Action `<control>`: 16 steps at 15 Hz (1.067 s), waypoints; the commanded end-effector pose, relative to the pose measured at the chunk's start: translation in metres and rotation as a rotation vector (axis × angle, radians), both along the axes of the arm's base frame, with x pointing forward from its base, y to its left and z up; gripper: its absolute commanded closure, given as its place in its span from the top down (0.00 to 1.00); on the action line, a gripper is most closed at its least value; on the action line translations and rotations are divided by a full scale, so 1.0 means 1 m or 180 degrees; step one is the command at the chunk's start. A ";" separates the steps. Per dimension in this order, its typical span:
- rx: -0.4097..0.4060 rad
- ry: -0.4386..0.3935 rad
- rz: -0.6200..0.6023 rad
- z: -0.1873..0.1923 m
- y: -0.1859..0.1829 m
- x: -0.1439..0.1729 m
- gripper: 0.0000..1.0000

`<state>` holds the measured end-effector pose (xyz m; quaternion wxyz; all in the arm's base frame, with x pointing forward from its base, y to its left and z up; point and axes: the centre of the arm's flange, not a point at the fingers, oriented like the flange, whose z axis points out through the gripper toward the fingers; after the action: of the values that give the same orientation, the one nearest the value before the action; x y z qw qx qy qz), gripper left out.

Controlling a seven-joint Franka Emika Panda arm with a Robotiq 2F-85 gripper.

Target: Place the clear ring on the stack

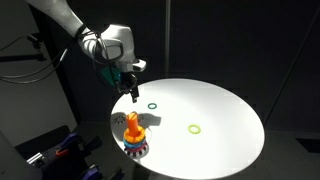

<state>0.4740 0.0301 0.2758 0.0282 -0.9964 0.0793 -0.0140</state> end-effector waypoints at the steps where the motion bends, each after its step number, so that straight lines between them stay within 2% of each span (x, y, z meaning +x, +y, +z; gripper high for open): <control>1: 0.0009 0.0082 0.0005 -0.032 -0.008 0.015 1.00; 8: -0.0066 0.0136 -0.0083 -0.082 -0.019 0.032 1.00; 16: -0.0067 0.0158 -0.0064 -0.112 -0.010 0.045 1.00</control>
<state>0.5064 0.0162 0.1712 0.0178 -0.9953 0.0942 0.0151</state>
